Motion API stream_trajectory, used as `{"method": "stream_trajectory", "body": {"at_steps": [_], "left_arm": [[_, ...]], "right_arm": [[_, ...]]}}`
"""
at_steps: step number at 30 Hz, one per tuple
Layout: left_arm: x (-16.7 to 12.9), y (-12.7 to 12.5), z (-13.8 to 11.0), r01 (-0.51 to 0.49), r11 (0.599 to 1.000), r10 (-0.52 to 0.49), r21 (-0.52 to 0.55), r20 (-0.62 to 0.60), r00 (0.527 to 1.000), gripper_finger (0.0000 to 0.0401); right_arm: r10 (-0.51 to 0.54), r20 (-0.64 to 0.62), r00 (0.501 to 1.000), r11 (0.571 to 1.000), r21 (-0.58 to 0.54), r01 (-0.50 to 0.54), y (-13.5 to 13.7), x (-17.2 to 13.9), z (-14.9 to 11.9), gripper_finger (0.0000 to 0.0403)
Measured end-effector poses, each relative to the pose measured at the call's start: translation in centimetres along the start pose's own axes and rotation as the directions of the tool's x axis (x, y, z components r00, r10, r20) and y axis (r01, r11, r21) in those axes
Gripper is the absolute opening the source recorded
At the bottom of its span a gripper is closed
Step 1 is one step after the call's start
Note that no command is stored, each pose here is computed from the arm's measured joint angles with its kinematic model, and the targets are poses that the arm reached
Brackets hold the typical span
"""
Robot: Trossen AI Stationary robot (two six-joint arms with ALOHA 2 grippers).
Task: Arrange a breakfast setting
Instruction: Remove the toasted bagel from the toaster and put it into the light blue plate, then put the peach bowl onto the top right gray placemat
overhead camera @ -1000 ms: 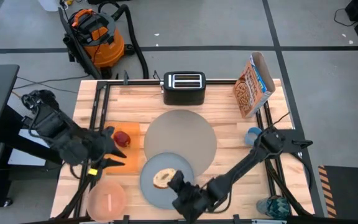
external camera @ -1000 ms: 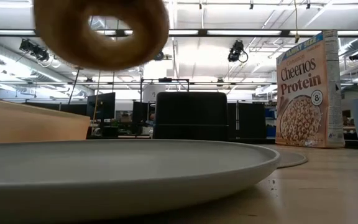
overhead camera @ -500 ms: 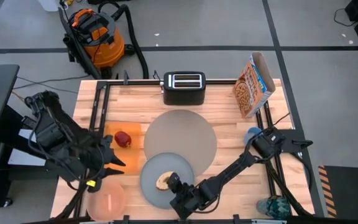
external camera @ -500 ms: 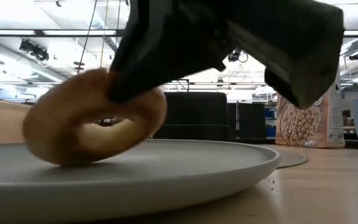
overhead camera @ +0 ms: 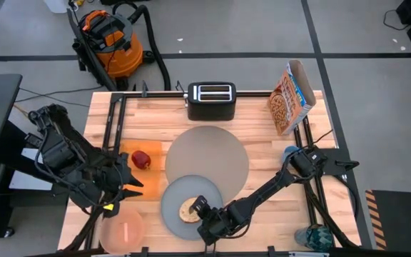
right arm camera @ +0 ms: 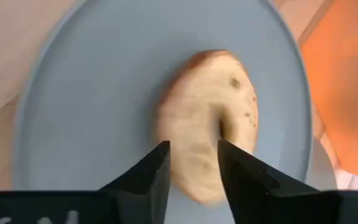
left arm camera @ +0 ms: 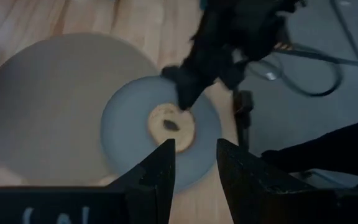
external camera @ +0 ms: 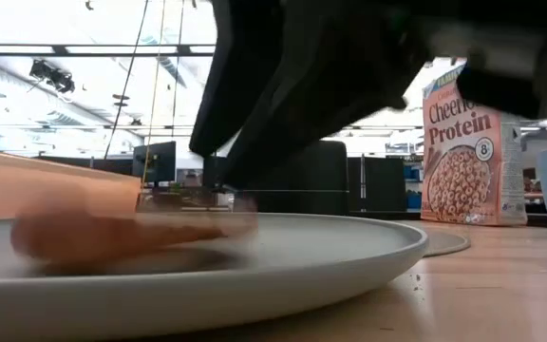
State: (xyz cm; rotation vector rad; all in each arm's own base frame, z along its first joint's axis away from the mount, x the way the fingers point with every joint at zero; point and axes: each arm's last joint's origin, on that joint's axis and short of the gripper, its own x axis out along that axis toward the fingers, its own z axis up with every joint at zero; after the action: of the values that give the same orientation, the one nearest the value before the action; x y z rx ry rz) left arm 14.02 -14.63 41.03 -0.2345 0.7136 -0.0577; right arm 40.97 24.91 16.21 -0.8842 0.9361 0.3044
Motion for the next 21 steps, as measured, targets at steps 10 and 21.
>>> {"method": "stream_trajectory", "body": {"at_steps": [10, 21], "left_arm": [[-0.7, 0.3, -2.4, -0.079, 0.983, 0.042, -0.168, -0.21, 0.977, 0.0186], [2.0, -0.4, -3.7, -0.332, 0.9, 0.227, -0.282, -0.347, 0.91, 0.0205]], "right_arm": [[0.022, 0.12, 0.993, 0.984, 0.176, -0.043, -3.0, -5.8, 0.5, 0.0215], [-0.109, 0.162, 0.981, 0.812, 0.583, -0.005, -8.4, -10.1, -1.0, 0.0229]]}}
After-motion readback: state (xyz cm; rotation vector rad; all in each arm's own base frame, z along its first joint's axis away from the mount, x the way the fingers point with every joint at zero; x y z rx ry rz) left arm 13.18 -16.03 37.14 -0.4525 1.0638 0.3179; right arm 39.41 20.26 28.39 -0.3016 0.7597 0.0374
